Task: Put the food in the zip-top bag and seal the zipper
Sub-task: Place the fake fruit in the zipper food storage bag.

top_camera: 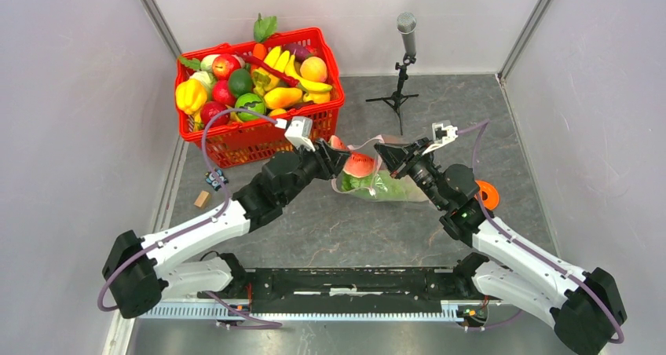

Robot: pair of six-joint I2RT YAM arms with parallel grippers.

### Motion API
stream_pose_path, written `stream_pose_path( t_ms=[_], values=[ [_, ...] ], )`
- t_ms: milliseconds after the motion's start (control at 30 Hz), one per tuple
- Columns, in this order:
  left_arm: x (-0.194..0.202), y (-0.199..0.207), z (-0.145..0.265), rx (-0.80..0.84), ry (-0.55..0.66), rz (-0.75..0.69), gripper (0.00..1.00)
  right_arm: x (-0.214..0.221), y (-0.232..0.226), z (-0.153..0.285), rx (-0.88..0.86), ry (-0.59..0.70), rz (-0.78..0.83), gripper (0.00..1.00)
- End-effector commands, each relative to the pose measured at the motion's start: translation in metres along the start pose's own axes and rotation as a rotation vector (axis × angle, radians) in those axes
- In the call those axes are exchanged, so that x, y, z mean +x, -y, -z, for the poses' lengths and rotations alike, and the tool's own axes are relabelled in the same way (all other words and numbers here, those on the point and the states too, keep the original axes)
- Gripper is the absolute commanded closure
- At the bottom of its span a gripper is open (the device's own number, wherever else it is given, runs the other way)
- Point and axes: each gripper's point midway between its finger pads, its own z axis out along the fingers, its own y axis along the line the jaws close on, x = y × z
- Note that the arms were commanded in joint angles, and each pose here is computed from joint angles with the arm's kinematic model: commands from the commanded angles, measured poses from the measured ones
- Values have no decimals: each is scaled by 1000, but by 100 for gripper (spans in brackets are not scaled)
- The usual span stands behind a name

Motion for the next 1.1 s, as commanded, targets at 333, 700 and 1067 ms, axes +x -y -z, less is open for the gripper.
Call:
stream_pose_path(
  t_ms=[333, 700, 1067],
  values=[
    [-20, 31, -28, 13, 131, 56, 62, -17, -15, -3, -61, 62, -18, 100],
    [-27, 41, -14, 68, 112, -51, 15, -18, -11, 0, -41, 72, -7, 100],
    [9, 49, 10, 171, -114, -180, 40, -18, -11, 1, -41, 74, -11, 100]
  ],
)
